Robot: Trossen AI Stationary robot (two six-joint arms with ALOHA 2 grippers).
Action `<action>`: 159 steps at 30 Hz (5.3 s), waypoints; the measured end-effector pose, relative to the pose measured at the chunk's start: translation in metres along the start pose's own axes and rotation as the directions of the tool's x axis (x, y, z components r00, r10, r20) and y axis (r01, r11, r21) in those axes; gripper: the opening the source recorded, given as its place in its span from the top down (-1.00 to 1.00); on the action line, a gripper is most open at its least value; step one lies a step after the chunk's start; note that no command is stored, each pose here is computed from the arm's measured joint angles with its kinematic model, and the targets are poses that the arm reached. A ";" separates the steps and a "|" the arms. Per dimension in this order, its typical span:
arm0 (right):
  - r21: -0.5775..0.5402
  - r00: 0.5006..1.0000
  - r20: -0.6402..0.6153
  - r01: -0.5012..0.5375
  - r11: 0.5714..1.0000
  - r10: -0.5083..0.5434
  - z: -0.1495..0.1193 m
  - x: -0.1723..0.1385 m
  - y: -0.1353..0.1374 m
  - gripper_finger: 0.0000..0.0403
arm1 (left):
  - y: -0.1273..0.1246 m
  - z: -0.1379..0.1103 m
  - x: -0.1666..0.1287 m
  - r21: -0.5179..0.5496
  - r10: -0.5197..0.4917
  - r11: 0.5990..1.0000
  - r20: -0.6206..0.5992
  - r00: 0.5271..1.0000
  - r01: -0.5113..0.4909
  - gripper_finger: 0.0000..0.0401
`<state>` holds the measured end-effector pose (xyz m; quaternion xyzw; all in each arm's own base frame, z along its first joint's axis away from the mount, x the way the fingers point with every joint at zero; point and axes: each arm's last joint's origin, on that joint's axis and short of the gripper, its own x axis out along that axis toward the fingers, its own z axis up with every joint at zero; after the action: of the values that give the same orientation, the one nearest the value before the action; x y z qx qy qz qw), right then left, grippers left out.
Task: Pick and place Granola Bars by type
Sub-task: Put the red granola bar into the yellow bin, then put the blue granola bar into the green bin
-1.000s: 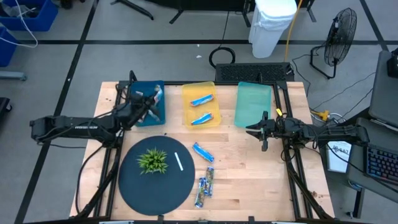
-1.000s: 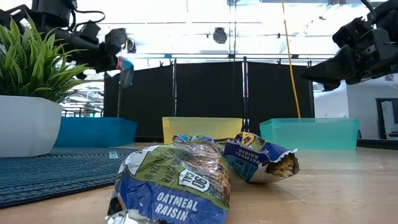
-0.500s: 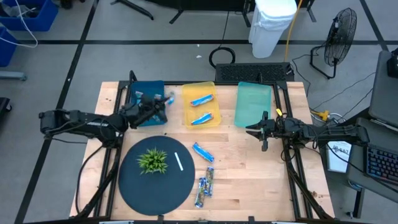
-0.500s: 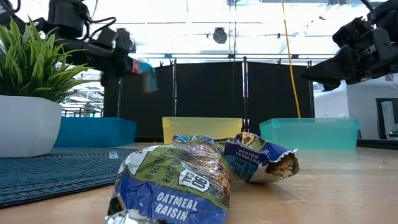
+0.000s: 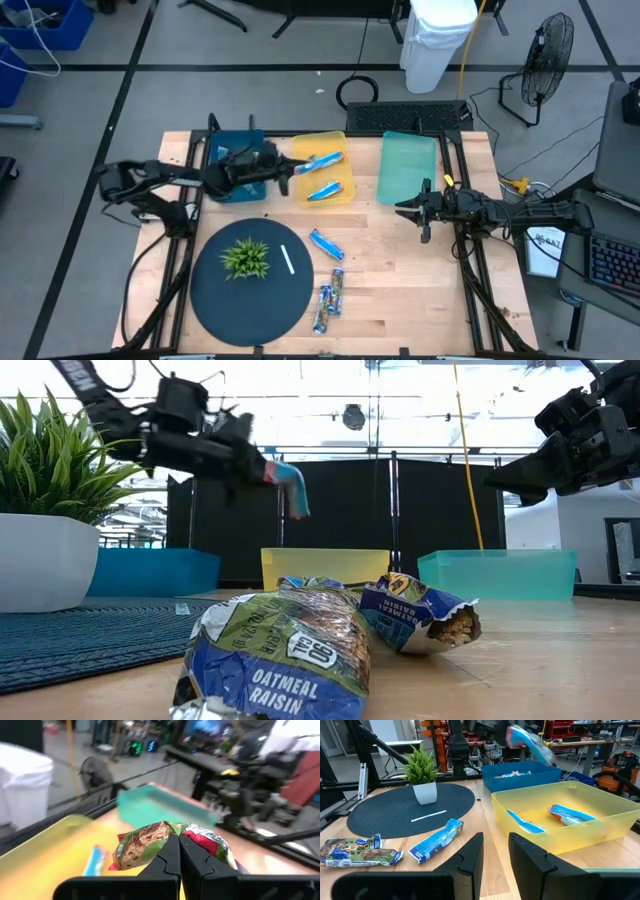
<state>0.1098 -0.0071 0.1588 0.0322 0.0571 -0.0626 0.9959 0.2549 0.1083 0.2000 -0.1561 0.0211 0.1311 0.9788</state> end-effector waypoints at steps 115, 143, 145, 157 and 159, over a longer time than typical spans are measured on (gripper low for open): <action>0.255 0.999 0.054 -0.018 0.967 0.004 0.005 0.000 0.000 0.58 | -0.037 -0.072 -0.163 0.274 -0.039 0.960 -0.077 0.996 0.059 0.20; 0.157 0.973 0.050 -0.229 0.961 0.223 0.004 0.022 0.046 0.58 | -0.035 -0.068 -0.163 0.242 -0.007 0.970 -0.014 1.000 0.010 0.20; 0.077 0.970 0.000 -0.241 0.967 0.242 0.009 0.033 0.063 0.58 | -0.035 -0.068 -0.163 0.242 -0.007 0.970 -0.014 1.000 0.010 0.20; -0.310 0.919 -0.218 -0.385 0.869 0.329 0.003 0.142 0.170 0.58 | -0.035 -0.067 -0.163 0.242 -0.008 0.970 -0.012 1.000 0.011 0.20; -0.299 0.900 -0.243 -0.425 0.854 0.362 -0.004 0.159 0.180 0.58 | -0.036 -0.067 -0.163 0.241 -0.010 0.970 -0.006 1.000 0.011 0.20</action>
<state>0.2890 0.1523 0.1466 -0.1264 0.1480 0.1573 0.9682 0.1072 0.0142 0.1607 -0.0366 0.0382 0.1220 0.9911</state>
